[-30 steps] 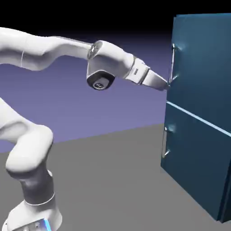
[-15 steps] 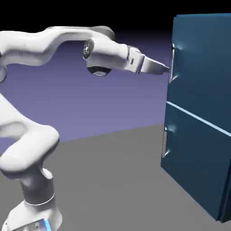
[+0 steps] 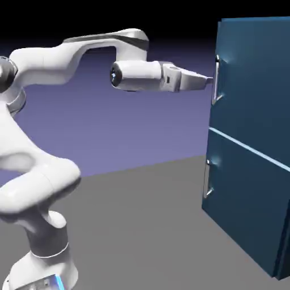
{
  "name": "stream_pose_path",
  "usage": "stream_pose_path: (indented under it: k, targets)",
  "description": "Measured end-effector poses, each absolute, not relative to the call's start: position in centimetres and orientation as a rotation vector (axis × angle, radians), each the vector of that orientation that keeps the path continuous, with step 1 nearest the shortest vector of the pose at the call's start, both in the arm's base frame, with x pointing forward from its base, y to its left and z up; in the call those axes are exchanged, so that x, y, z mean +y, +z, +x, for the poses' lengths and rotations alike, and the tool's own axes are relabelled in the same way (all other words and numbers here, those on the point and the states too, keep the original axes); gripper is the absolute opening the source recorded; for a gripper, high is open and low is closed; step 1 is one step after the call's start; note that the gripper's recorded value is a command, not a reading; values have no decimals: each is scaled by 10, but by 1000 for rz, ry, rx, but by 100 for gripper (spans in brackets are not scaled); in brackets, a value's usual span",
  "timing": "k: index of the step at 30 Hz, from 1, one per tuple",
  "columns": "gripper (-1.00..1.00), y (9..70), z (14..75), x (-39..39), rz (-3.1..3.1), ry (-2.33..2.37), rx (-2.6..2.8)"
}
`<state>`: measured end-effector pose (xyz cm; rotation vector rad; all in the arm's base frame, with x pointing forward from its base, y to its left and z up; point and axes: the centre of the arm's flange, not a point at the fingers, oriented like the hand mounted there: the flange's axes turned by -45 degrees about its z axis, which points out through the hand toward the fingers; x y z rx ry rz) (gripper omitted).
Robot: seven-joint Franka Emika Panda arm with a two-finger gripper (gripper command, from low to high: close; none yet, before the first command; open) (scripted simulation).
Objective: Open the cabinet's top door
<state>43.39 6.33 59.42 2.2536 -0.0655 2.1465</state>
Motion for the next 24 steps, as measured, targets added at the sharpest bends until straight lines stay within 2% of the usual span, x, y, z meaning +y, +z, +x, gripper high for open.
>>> stream_pose_path:
  k: [7,12,13,15,24]
  targets:
    - [0,576,455,82,2197,2197,-53]
    - [0,576,503,80,2197,2197,-53]
    - [-100,576,505,80,2197,2197,-53]
    - [-100,576,505,80,2197,2197,-53]
    - [-100,576,436,46,2297,2297,183]
